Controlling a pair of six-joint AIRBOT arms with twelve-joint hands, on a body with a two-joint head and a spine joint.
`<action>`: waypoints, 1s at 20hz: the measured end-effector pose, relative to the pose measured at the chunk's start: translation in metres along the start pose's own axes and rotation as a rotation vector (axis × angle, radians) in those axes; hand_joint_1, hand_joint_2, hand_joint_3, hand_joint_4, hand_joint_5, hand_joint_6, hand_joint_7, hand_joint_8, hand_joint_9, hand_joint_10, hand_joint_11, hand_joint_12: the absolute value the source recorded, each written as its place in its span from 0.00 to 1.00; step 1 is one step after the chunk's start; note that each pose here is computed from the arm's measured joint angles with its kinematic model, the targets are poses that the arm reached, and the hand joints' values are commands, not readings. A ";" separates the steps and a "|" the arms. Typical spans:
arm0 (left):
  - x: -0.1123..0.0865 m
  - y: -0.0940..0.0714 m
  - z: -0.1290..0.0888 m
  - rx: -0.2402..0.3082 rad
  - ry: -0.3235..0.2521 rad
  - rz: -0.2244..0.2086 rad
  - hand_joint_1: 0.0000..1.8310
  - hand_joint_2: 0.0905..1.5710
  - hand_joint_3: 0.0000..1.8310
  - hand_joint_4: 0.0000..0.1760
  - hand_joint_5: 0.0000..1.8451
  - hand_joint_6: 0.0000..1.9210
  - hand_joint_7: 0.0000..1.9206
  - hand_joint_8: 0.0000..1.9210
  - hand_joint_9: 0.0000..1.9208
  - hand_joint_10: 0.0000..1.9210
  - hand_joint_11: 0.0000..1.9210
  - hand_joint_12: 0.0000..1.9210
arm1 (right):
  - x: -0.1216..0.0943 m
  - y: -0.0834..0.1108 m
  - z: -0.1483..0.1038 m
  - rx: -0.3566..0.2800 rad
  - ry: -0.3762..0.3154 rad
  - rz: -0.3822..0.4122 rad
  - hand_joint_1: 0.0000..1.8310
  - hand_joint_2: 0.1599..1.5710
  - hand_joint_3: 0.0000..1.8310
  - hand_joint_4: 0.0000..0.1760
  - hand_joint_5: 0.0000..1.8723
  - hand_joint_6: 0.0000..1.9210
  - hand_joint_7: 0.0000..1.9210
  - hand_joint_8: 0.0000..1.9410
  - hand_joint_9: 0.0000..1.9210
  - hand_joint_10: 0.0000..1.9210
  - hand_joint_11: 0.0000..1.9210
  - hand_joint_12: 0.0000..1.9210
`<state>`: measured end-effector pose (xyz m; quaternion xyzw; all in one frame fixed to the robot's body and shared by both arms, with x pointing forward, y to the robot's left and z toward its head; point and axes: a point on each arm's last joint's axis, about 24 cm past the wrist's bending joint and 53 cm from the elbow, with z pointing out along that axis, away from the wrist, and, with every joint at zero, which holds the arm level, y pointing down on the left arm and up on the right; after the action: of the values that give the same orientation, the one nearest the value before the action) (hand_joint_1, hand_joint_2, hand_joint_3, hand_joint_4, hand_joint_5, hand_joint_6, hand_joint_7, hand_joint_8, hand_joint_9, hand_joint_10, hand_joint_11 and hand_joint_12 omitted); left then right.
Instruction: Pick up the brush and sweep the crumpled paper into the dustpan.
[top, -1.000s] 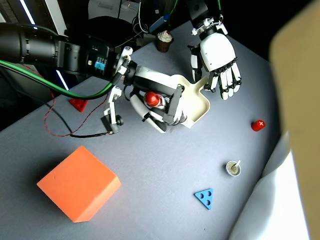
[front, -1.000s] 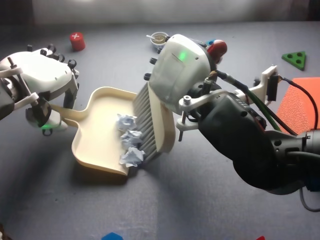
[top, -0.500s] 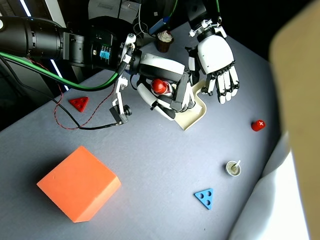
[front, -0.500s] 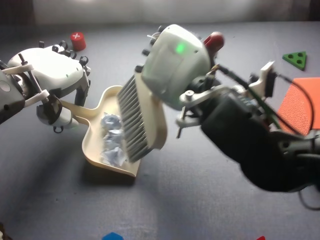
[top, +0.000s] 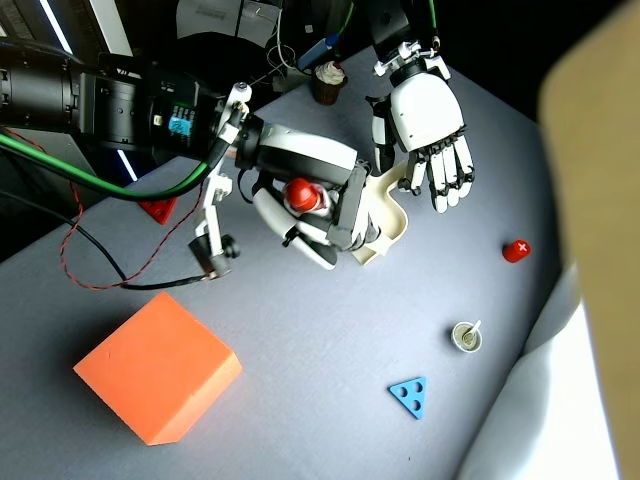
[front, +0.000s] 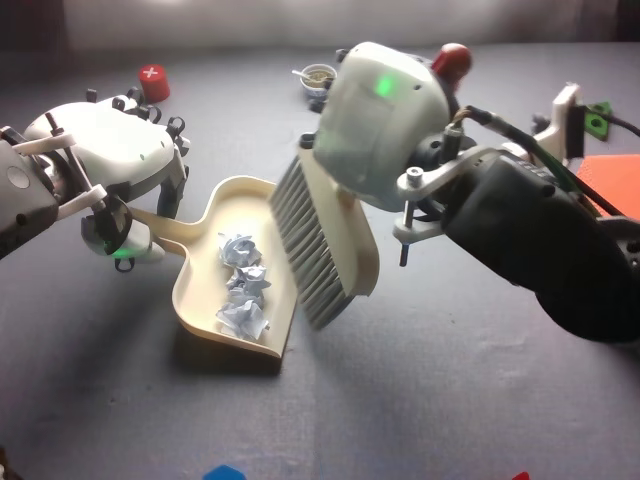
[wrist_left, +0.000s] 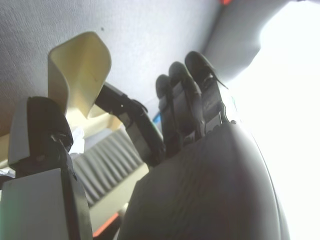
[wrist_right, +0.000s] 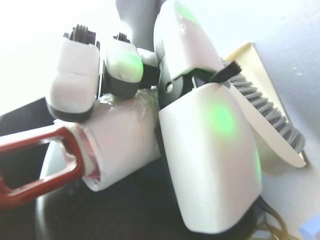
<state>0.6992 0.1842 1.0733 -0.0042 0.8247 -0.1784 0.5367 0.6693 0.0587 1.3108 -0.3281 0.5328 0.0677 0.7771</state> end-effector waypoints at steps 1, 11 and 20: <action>0.000 0.000 0.000 0.000 0.000 0.000 0.61 0.67 0.00 0.00 0.57 0.44 0.17 0.00 0.15 0.00 0.01 0.35 | 0.000 0.000 0.001 -0.003 0.000 -0.004 0.78 0.72 0.00 0.11 0.47 1.00 0.50 1.00 0.68 1.00 0.81 1.00; 0.000 0.002 0.000 -0.006 -0.001 -0.003 0.61 0.68 0.00 0.00 0.56 0.46 0.17 0.00 0.14 0.00 0.00 0.36 | 0.004 0.005 0.012 0.018 0.017 0.034 0.77 0.72 0.00 0.27 0.45 1.00 0.49 1.00 0.68 1.00 0.81 1.00; 0.000 0.003 0.000 -0.008 -0.001 -0.010 0.61 0.67 0.00 0.00 0.57 0.44 0.18 0.00 0.15 0.00 0.01 0.36 | -0.028 0.001 0.012 0.107 -0.095 0.109 0.77 0.72 0.00 0.09 0.46 1.00 0.50 1.00 0.68 1.00 0.81 1.00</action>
<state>0.6993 0.1866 1.0724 -0.0106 0.8251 -0.1775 0.5362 0.6668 0.0730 1.3373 -0.2532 0.5153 0.0969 0.8130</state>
